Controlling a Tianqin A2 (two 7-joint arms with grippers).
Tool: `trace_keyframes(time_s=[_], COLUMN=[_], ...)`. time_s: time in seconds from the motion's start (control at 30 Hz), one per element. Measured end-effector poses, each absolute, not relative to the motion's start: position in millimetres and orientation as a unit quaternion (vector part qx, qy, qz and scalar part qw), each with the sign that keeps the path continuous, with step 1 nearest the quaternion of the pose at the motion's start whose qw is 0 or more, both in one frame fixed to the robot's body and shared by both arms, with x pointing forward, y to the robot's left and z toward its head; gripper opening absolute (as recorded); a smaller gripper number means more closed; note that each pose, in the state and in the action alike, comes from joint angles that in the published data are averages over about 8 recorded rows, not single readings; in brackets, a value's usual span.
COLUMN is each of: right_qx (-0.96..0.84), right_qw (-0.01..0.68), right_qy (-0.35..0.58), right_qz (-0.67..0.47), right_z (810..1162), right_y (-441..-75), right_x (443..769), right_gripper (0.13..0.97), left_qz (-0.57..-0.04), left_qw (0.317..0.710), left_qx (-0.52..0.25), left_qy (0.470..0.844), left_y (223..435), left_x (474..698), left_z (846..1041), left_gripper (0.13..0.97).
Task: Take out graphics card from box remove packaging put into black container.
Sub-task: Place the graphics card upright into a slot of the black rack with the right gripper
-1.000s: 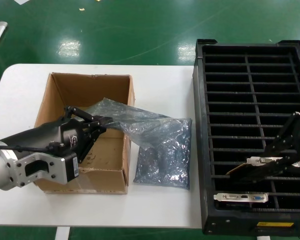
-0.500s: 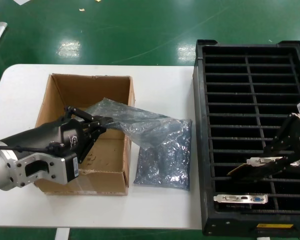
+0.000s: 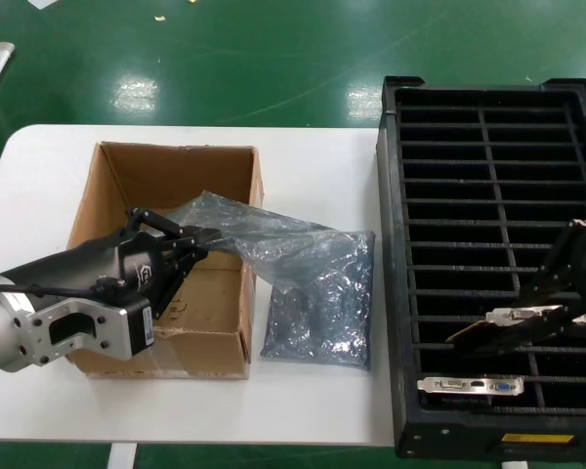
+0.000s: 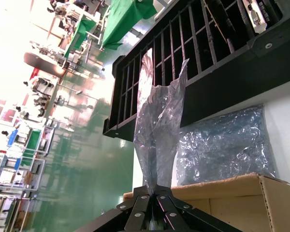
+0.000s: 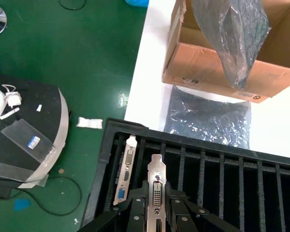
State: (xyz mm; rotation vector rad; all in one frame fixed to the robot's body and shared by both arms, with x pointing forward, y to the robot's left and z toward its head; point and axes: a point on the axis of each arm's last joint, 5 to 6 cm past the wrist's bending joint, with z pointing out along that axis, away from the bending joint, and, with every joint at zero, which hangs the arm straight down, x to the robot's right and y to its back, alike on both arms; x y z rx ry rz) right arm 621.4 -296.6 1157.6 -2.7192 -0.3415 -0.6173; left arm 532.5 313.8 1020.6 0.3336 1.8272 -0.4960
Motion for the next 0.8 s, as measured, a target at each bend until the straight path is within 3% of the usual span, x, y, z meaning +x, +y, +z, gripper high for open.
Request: trace_keyframes(time_s=[0.8], right_qx=[-0.955], right_qw=[0.156], right_qy=[-0.141], right_qz=[-0.209], right_z=[1156], right_y=[-289], right_x=[616], right_gripper=[0.187], left_qz=[-0.212], left_qw=[0.572], left_qx=[0.142], left_qy=[0.779], left_y=[314], left_x=[532], left_z=[1020.6], left_gripper=[0.138])
